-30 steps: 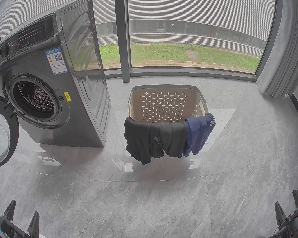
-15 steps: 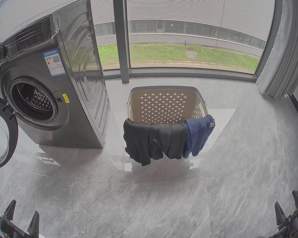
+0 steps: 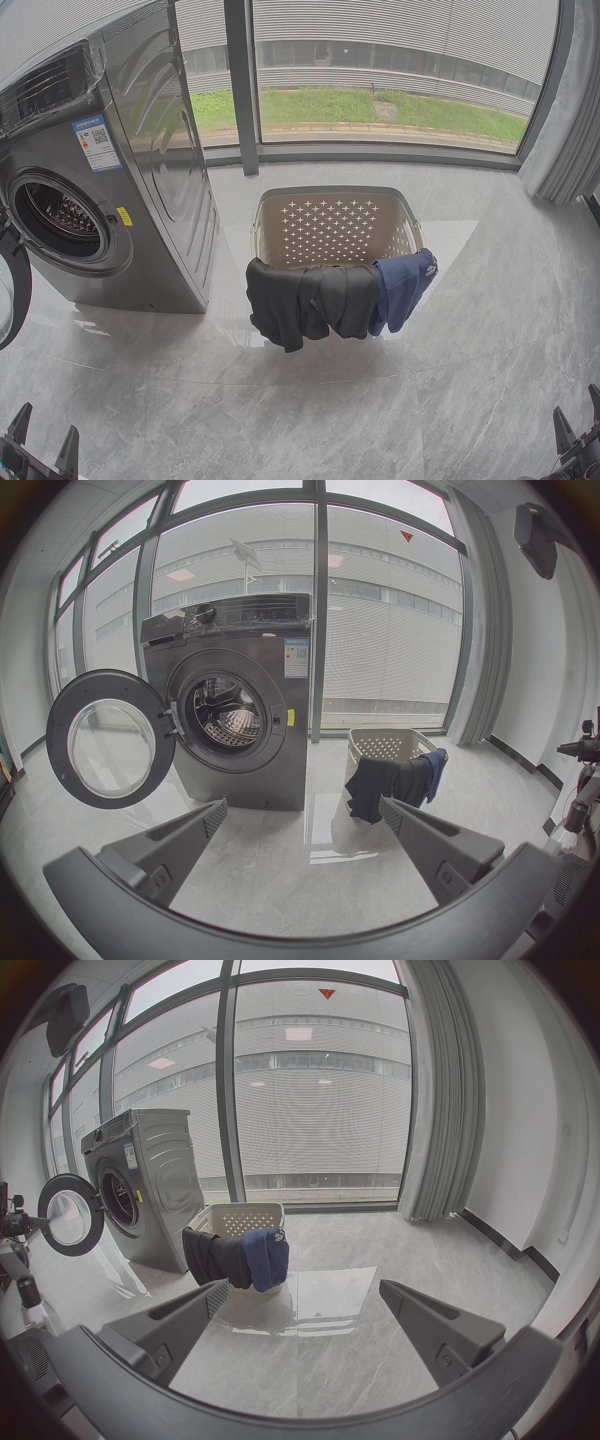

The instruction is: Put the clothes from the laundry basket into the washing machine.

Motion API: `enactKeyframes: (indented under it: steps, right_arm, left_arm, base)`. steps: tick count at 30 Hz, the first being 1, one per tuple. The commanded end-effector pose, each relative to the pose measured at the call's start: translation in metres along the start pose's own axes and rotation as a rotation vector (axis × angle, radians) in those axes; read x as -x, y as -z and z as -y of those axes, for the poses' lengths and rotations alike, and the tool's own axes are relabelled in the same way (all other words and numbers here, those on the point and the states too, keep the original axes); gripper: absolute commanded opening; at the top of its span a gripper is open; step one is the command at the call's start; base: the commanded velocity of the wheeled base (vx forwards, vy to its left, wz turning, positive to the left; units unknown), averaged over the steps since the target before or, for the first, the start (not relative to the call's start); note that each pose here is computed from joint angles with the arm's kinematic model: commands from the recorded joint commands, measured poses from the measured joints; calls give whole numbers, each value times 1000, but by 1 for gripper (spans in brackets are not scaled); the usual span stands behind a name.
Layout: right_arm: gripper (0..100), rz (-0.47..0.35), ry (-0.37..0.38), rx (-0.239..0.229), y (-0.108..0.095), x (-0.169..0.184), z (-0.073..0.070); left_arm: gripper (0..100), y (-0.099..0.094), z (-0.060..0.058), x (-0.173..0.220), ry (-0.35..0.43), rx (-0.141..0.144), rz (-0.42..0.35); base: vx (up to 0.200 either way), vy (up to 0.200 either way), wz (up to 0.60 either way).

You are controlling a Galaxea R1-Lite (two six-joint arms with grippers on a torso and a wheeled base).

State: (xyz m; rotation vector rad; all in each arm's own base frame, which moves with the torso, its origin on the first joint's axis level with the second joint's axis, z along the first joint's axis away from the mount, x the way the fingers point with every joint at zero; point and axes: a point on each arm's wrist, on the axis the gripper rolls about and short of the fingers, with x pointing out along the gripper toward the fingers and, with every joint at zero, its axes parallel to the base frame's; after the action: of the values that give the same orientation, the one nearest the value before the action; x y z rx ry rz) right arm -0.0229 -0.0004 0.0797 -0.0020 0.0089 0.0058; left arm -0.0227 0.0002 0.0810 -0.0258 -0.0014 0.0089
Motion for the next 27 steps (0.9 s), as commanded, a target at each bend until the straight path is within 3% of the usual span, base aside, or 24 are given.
enactKeyframes:
  steps: [1,5,22,27]
  right_arm:
    - [100,-13,0,1,4,-1,0]
    - [100,-13,0,0,4,-1,0]
    - [100,-13,0,1,4,-1,0]
    - [100,-13,0,1,4,-1,0]
  left_arm:
    - [100,5,0,0,0,-1,0]
    - [100,5,0,0,0,0,0]
    - [100,5,0,0,0,-1,0]
    - [100,5,0,0,0,-1,0]
  base:
    - [0,-200,0]
    - [0,-200,0]
    - [0,0,0]
    - [200,0,0]
